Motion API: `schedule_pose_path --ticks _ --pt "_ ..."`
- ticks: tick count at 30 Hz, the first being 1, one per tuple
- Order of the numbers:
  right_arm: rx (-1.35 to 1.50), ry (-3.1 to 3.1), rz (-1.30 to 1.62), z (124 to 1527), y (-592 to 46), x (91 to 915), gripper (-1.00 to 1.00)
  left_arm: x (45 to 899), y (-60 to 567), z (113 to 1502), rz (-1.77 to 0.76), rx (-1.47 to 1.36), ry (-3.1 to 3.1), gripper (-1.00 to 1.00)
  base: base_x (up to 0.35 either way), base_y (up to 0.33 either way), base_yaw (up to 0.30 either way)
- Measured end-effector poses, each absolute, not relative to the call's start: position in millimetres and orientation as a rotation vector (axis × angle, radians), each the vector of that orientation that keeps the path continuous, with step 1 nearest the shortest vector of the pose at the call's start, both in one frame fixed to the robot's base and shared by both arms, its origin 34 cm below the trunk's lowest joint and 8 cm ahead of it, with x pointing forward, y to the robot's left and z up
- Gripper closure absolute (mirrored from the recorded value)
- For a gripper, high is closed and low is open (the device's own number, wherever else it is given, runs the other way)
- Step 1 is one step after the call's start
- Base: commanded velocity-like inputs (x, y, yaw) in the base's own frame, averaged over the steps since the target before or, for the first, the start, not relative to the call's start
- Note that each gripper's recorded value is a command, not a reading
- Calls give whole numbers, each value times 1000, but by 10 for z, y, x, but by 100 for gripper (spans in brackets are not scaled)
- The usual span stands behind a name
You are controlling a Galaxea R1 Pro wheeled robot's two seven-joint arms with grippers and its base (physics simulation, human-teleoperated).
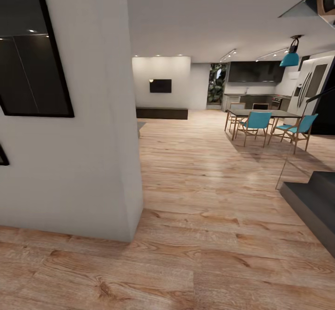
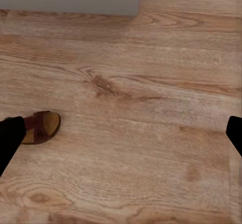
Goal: Pick up the two gym shoes and the two sandals from the corridor floor and place them onto the hallstand (shoe rack) in the corridor, making sure they are on the rack and not on the floor. Arrange them so the two gym shoes are next to each other and the two sandals are next to each other.
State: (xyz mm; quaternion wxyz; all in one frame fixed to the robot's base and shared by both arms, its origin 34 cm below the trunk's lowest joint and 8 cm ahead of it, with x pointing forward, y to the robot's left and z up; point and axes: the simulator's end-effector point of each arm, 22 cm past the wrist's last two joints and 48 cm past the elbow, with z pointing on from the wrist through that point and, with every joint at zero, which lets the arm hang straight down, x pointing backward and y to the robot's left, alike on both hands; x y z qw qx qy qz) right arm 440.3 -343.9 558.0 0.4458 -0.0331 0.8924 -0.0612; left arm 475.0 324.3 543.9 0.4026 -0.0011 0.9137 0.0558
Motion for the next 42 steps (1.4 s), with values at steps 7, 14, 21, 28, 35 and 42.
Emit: schedule_pose_path --ticks 7,14,21,28,35,42 --pt "-76 2209 -154 5585 -3442 4410 -100 4752 3228 5438 140 -2 2308 -100 0 -186 3" --pt "-74 2211 -150 5577 -3418 4406 -100 4746 3238 5432 142 -3 2310 -100 0 -262 144" --pt "-74 2215 -150 5564 -3410 4397 -100 4738 3240 5421 142 -3 2313 -100 -72 -260 240" --pt "-73 2219 -147 5549 -3396 4387 -100 4731 3245 5410 143 -3 2316 -100 -186 -225 255" --pt "-71 2223 -143 5533 -3368 4376 -100 4721 3258 5399 146 -3 2320 -100 -224 -205 257" --pt "-70 2228 -141 5517 -3358 4363 -100 4710 3262 5385 146 -2 2324 -100 -233 -198 256"
